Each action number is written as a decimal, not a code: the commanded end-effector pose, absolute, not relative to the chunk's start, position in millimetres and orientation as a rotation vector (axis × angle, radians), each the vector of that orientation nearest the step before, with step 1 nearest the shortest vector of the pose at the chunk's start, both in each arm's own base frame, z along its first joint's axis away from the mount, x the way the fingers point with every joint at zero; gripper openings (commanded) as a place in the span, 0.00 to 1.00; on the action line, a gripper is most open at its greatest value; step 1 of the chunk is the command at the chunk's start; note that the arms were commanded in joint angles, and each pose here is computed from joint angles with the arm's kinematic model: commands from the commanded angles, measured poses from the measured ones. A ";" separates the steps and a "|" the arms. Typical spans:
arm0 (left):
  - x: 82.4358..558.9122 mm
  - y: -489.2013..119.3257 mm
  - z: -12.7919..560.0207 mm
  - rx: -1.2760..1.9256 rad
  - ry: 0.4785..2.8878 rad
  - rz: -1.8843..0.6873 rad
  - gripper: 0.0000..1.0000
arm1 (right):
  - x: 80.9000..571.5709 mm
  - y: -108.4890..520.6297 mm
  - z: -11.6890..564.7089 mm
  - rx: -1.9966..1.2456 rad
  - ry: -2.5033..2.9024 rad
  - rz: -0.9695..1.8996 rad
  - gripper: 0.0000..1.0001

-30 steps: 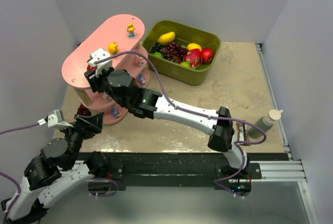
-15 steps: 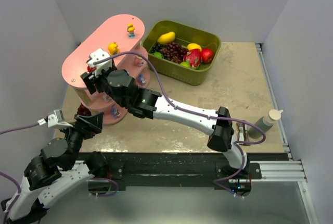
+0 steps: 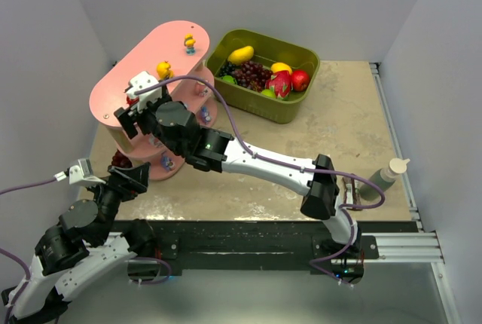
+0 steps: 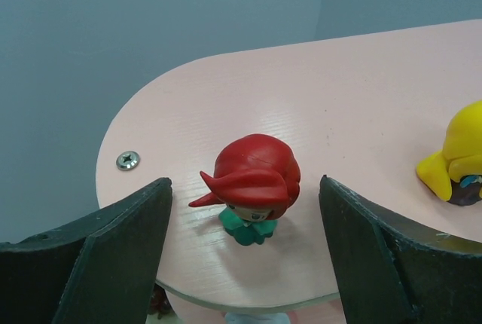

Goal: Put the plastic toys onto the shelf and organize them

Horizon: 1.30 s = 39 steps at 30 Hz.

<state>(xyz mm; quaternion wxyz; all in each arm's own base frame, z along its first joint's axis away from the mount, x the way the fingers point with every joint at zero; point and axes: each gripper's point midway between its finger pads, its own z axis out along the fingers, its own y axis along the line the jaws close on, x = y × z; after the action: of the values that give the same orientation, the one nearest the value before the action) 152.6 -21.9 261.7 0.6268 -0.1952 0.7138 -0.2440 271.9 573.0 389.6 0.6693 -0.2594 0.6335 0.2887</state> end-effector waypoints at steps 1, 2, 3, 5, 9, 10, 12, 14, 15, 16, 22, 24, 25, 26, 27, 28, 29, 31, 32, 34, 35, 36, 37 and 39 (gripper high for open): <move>140.6 0.5 279.4 -0.531 1.513 -0.654 0.87 | 260.6 544.4 447.5 -0.531 1.345 0.711 0.83; 140.6 0.4 279.8 -0.533 1.512 -0.656 0.87 | 259.8 541.7 450.4 -0.528 1.341 0.713 0.83; 140.7 0.7 279.8 -0.533 1.511 -0.654 0.87 | 259.1 539.1 452.3 -0.524 1.339 0.715 0.84; 140.3 1.5 280.4 -0.534 1.510 -0.652 0.87 | 256.5 529.9 458.7 -0.512 1.333 0.715 0.84; 140.5 1.8 281.5 -0.533 1.511 -0.649 0.87 | 250.4 513.8 471.6 -0.502 1.316 0.728 0.85; 140.5 1.4 282.6 -0.531 1.512 -0.649 0.87 | 250.3 511.6 467.9 -0.509 1.323 0.722 0.85; 140.5 0.6 282.7 -0.527 1.519 -0.647 0.87 | 245.6 498.3 480.1 -0.492 1.313 0.738 0.86; 140.6 -0.1 284.5 -0.522 1.524 -0.645 0.87 | 242.7 481.4 483.7 -0.476 1.315 0.728 0.86; 140.2 0.0 286.3 -0.522 1.524 -0.647 0.87 | 241.7 473.0 484.5 -0.467 1.318 0.721 0.86; 138.7 1.2 291.0 -0.522 1.524 -0.652 0.87 | 242.1 469.0 463.5 -0.487 1.354 0.687 0.86; 129.8 8.7 310.0 -0.525 1.536 -0.672 0.87 | 235.1 385.2 417.7 -0.382 1.456 0.595 0.87; 123.3 17.5 320.5 -0.548 1.513 -0.700 0.88 | 231.0 351.6 415.7 -0.307 1.480 0.584 0.87; 125.3 15.7 319.9 -0.543 1.541 -0.672 0.87 | 230.5 343.6 391.0 -0.316 1.521 0.548 0.88; 124.3 16.9 322.3 -0.546 1.540 -0.675 0.88 | 229.9 332.5 380.0 -0.308 1.549 0.522 0.88; 122.0 20.0 327.8 -0.549 1.532 -0.682 0.88 | 228.9 321.0 373.7 -0.263 1.570 0.517 0.88; 121.5 19.3 328.0 -0.540 1.544 -0.677 0.88 | 225.4 306.4 358.6 -0.262 1.599 0.496 0.88; 120.9 19.3 329.6 -0.528 1.548 -0.673 0.88 | 223.3 299.6 353.6 -0.247 1.608 0.501 0.88; 119.4 18.0 334.1 -0.506 1.555 -0.674 0.88 | 217.8 283.4 333.2 -0.217 1.653 0.506 0.88; 118.9 17.9 335.6 -0.495 1.558 -0.670 0.88 | 215.2 278.8 322.3 -0.225 1.679 0.497 0.88; 117.2 18.3 339.1 -0.479 1.566 -0.667 0.89 | 210.7 267.5 294.1 -0.221 1.745 0.467 0.88; 116.7 18.7 339.8 -0.472 1.571 -0.661 0.89 | 208.1 261.6 289.1 -0.212 1.758 0.471 0.88; 115.3 20.4 342.7 -0.470 1.567 -0.664 0.89 | 205.7 257.9 281.3 -0.201 1.779 0.474 0.88; 115.2 19.9 341.7 -0.462 1.576 -0.657 0.90 | 203.8 249.3 263.6 -0.216 1.817 0.427 0.88; 114.4 21.5 342.2 -0.447 1.575 -0.645 0.92 | 199.4 240.6 257.5 -0.179 1.837 0.448 0.88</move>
<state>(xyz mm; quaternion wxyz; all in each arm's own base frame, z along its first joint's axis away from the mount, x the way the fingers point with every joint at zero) 115.5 20.6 340.1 0.6350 -0.2141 0.6789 -0.2999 204.5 264.6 286.2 0.6095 -0.1201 0.7561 0.2058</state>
